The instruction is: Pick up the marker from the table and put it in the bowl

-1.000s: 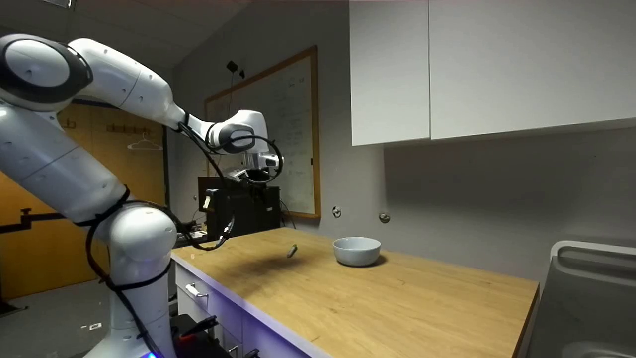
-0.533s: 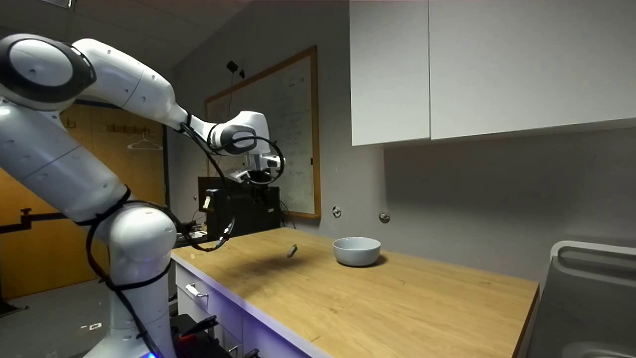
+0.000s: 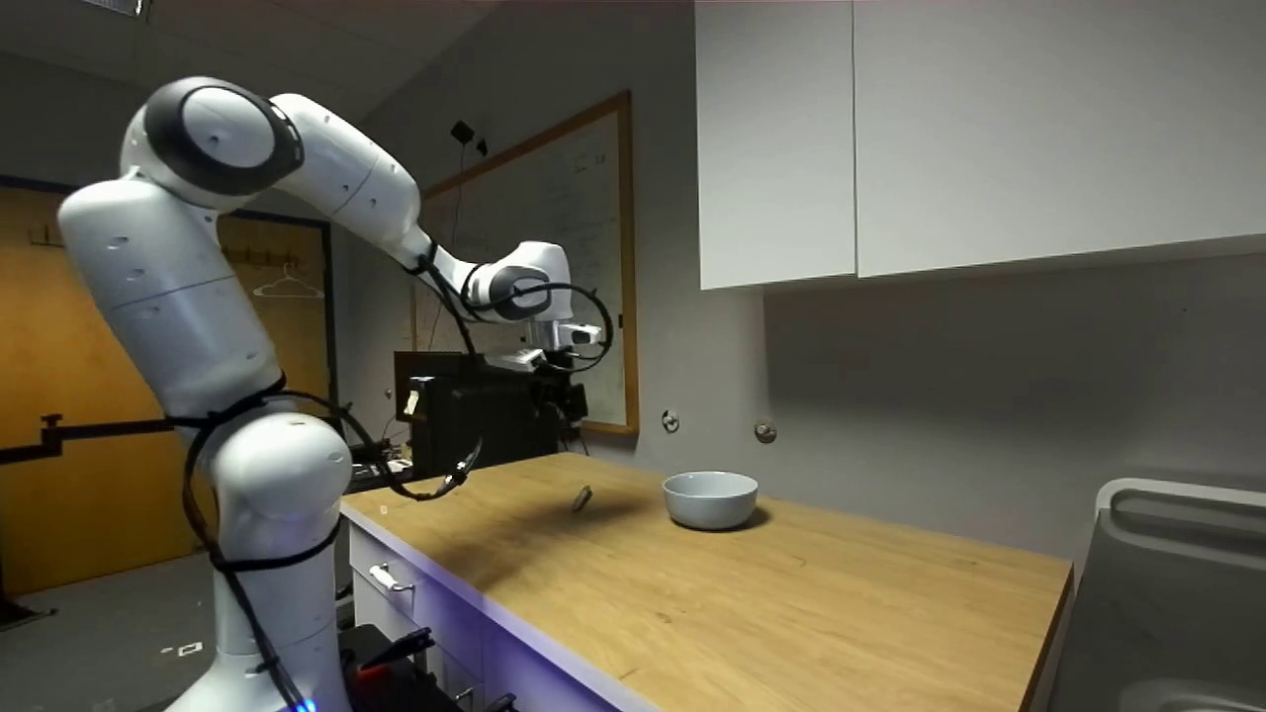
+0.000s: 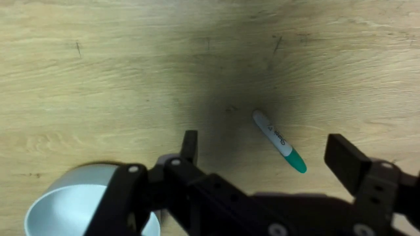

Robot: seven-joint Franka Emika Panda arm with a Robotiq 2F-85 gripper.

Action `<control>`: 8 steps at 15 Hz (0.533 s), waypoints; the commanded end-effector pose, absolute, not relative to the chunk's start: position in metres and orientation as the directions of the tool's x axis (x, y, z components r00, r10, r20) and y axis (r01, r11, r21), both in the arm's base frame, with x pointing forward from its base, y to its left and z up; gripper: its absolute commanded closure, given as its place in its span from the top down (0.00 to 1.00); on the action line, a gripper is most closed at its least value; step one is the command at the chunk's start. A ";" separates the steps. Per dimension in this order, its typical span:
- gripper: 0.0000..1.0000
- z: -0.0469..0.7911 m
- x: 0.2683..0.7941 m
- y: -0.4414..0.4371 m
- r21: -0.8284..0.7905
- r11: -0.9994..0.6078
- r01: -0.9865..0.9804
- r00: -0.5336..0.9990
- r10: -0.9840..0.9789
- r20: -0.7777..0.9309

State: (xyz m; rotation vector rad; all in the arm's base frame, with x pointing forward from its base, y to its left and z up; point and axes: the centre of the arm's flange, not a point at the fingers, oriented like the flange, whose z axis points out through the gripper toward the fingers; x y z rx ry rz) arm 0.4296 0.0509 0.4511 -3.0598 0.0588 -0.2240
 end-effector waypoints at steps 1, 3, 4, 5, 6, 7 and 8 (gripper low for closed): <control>1.00 0.448 0.499 0.061 -0.073 -0.989 0.129 0.988 0.121 0.098; 1.00 0.441 0.522 0.067 -0.085 -0.976 0.203 0.978 0.197 0.072; 1.00 0.435 0.534 0.071 -0.090 -0.968 0.236 0.971 0.232 0.056; 1.00 0.430 0.544 0.077 -0.093 -0.959 0.267 0.964 0.265 0.038; 1.00 0.425 0.553 0.082 -0.095 -0.951 0.294 0.956 0.294 0.018; 1.00 0.417 0.563 0.089 -0.099 -0.943 0.319 0.947 0.321 -0.008; 1.00 0.410 0.571 0.096 -0.103 -0.937 0.335 0.940 0.340 -0.034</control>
